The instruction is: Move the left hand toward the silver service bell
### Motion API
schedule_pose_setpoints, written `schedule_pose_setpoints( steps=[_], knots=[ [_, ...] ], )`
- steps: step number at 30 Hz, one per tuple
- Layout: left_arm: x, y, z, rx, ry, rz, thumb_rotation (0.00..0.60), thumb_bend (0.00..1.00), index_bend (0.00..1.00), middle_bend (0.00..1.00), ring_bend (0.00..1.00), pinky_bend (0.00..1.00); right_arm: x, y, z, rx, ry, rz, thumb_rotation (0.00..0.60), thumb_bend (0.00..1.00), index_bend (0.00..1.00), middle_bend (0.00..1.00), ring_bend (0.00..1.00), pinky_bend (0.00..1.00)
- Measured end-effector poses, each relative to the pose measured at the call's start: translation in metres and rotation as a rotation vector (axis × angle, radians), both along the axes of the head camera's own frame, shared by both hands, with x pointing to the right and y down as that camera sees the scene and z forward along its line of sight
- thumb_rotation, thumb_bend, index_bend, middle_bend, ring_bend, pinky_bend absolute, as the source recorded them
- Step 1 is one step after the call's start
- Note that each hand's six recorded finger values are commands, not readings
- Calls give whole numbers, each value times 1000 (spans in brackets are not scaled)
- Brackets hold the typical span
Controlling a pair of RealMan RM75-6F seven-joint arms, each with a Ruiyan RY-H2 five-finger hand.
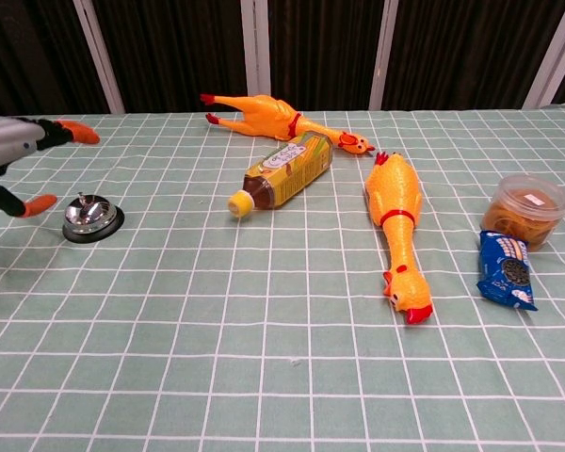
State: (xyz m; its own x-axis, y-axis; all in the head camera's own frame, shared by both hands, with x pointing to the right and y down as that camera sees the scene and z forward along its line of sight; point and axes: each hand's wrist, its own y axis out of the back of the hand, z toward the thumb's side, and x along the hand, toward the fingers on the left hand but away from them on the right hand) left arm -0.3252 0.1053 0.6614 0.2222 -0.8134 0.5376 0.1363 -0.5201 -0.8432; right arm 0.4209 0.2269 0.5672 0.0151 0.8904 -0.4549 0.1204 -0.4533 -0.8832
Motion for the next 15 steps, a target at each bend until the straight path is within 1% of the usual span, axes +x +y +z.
schedule_pose_setpoints(
  steps=[1, 3, 4, 5, 6, 8, 9, 11, 15],
  knots=[
    [1, -3, -8, 18, 18, -8, 600, 442, 0, 0, 0, 0, 0, 0, 0, 0, 0, 0, 600, 251, 0, 0, 0, 0],
    [0, -5, -18, 40, 37, -18, 600, 327, 0, 0, 0, 0, 0, 0, 0, 1, 1, -1, 600, 252, 0, 0, 0, 0],
    [-2, -4, -24, 51, 44, -24, 600, 298, 0, 0, 0, 0, 0, 0, 0, 1, 1, -1, 600, 252, 0, 0, 0, 0],
    [-3, -3, -27, 57, 45, -27, 600, 249, 0, 0, 0, 0, 0, 0, 0, 1, 2, -1, 600, 252, 0, 0, 0, 0],
    [-6, -1, -31, 62, 45, -30, 600, 218, 0, 0, 0, 0, 0, 0, 0, 2, 2, -2, 600, 252, 0, 0, 0, 0],
    [-15, 9, -39, 71, 40, -42, 600, 187, 0, 0, 0, 0, 0, 0, -1, 3, 4, -4, 600, 252, 0, 0, 0, 0],
    [-20, 15, -42, 71, 37, -52, 600, 179, 0, 0, 0, 0, 1, 0, -1, 4, 5, -4, 600, 252, 0, 0, 0, 0],
    [-34, 35, -49, 56, 31, -74, 600, 169, 0, 0, 0, 0, 1, 0, -1, 5, 6, -5, 600, 252, 0, 0, 0, 0],
    [-64, 79, -64, 6, 14, -109, 600, 169, 0, 0, 0, 0, -1, 0, 0, 6, 15, -14, 600, 252, 0, 0, 0, 0]
  ],
)
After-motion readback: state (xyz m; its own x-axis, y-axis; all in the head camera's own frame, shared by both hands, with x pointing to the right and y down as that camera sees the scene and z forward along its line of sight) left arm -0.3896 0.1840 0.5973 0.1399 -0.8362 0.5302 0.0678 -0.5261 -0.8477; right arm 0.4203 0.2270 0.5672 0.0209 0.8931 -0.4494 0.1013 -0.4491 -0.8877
